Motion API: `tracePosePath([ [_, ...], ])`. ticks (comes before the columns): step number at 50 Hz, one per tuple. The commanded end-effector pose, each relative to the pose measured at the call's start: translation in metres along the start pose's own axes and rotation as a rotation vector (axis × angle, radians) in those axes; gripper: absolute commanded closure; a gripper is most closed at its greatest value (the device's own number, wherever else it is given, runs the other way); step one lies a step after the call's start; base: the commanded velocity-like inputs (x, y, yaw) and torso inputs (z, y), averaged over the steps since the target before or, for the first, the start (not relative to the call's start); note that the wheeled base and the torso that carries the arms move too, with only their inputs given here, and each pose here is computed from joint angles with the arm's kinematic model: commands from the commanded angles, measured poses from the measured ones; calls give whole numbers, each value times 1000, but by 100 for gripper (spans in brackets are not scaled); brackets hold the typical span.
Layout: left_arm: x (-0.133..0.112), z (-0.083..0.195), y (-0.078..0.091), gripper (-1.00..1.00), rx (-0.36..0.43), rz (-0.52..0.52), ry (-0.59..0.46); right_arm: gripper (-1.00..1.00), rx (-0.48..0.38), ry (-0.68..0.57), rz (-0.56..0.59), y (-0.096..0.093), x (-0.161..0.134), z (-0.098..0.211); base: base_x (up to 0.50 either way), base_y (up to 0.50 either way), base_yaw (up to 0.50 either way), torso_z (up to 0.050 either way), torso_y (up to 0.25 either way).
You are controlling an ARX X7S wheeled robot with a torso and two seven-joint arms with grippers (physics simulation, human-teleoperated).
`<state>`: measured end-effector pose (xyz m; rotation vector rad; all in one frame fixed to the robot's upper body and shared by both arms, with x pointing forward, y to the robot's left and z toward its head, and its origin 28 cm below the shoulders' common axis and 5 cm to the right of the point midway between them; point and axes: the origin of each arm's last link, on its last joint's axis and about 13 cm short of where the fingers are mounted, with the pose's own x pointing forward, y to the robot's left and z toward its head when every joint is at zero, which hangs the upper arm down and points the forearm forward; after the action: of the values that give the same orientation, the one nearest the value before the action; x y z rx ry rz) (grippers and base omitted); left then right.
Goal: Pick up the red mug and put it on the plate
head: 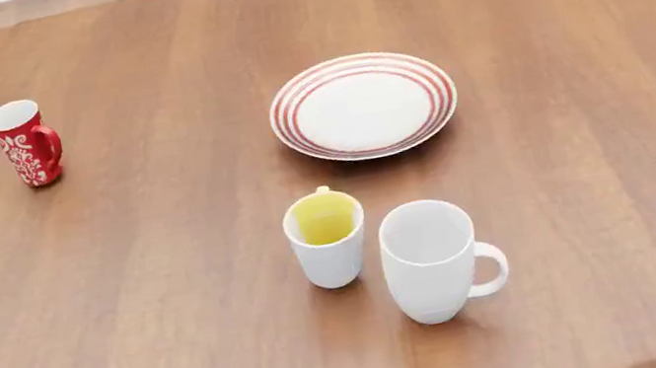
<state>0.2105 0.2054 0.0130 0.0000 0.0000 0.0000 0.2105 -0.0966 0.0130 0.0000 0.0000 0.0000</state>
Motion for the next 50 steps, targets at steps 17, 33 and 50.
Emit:
tracePosePath([
  [17, 16, 30, 9, -100, -17, -14, -23, -100, 11, 14, 32, 1, 11, 28, 0, 0, 0, 0, 0],
  [33, 49, 143, 25, -100, 41, -30, -150, -100, 9, -110, 24, -6, 55, 145, 0, 0, 0, 0, 0],
  [50, 52, 145, 27, -100, 54, -22, -168, -100, -14, -127, 21, -5, 55, 152, 0, 0, 0, 0, 0],
])
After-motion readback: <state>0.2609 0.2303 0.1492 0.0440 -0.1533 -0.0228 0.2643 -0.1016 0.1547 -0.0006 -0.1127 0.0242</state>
